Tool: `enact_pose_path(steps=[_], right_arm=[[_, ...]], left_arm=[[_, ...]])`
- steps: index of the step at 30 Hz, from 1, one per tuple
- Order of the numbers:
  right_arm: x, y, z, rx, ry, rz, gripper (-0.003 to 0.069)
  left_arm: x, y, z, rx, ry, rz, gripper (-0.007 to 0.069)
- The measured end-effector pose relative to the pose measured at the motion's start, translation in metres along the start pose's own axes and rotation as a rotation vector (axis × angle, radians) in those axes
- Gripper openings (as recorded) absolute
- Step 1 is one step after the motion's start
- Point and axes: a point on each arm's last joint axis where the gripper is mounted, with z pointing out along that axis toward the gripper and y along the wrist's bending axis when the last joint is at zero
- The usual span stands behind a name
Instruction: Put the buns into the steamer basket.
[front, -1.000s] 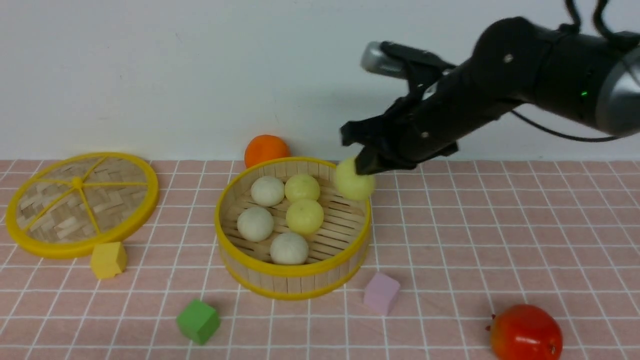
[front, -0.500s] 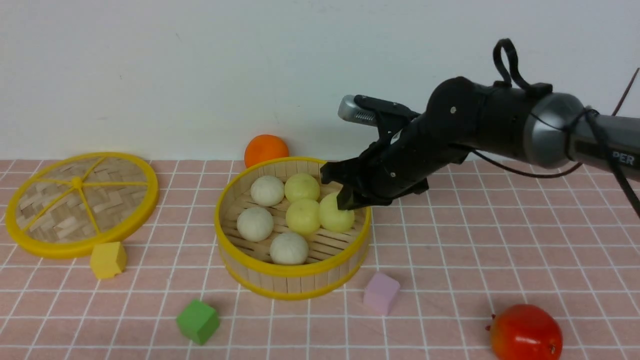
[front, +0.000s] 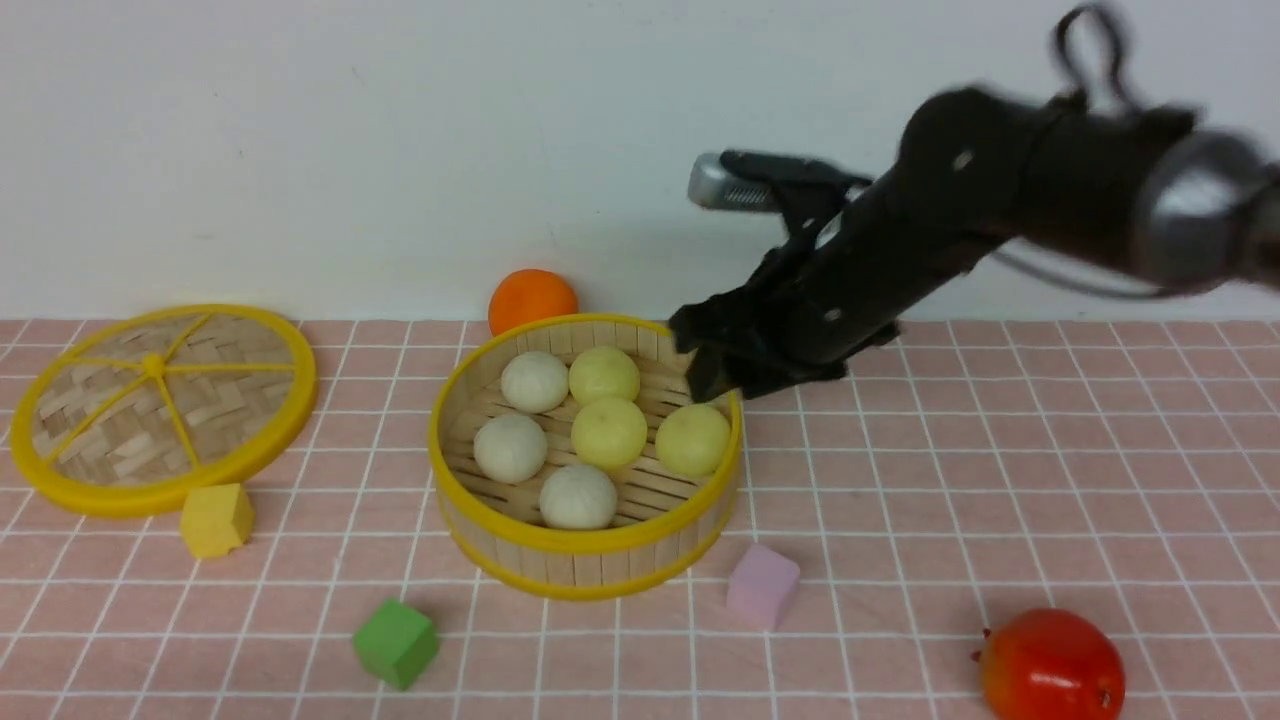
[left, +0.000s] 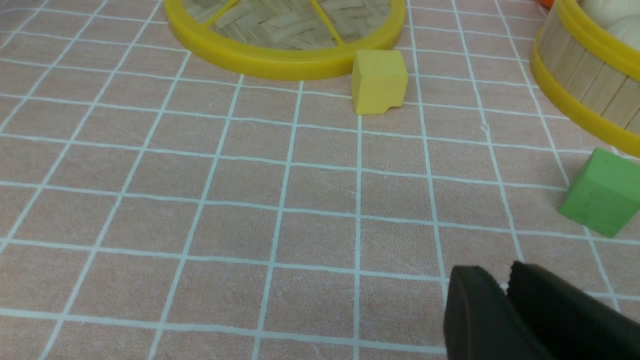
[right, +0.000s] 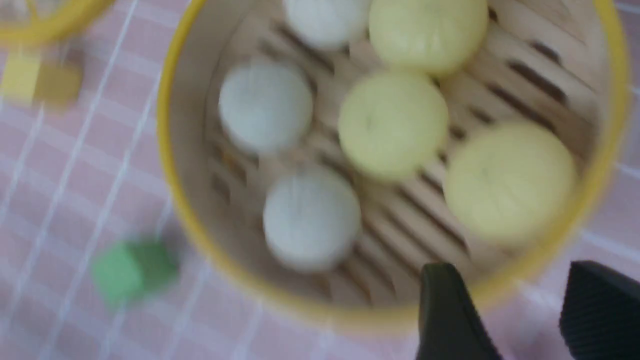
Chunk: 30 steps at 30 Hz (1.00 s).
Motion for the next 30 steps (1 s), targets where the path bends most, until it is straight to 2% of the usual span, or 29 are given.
enact_pose_path(steps=[4,8,9,11,15,18,20,25,30], right_arm=[[0.011,0.014,-0.084,0.078,0.04,-0.079,0.0274],[0.041,0.026,-0.164,0.142,-0.049,-0.12,0.0099],[0.041,0.026,-0.164,0.143,-0.05,-0.119,0.009],[0.076,0.031,-0.201,0.146,-0.143,-0.106,0.0001],[0.127,0.028,-0.214,0.147,-0.198,-0.087,-0.0007],[0.172,0.02,-0.206,0.152,-0.186,-0.081,-0.0007],[0.188,0.016,-0.2,0.154,-0.199,-0.08,-0.0007],[0.216,0.009,-0.192,0.16,-0.259,-0.084,-0.0007],[0.228,0.007,-0.19,0.165,-0.226,-0.084,-0.0006]], left_arm=[[0.0,0.0,0.0,0.0,0.0,0.0,0.0147],[0.0,0.0,0.0,0.0,0.0,0.0,0.015],[0.0,0.0,0.0,0.0,0.0,0.0,0.015],[0.0,0.0,0.0,0.0,0.0,0.0,0.0153],[0.0,0.0,0.0,0.0,-0.001,0.0,0.0158],[0.0,0.0,0.0,0.0,-0.001,0.0,0.0158],[0.0,0.0,0.0,0.0,-0.001,0.0,0.0158],[0.0,0.0,0.0,0.001,-0.001,-0.001,0.0162],[0.0,0.0,0.0,0.001,-0.001,-0.001,0.0169]])
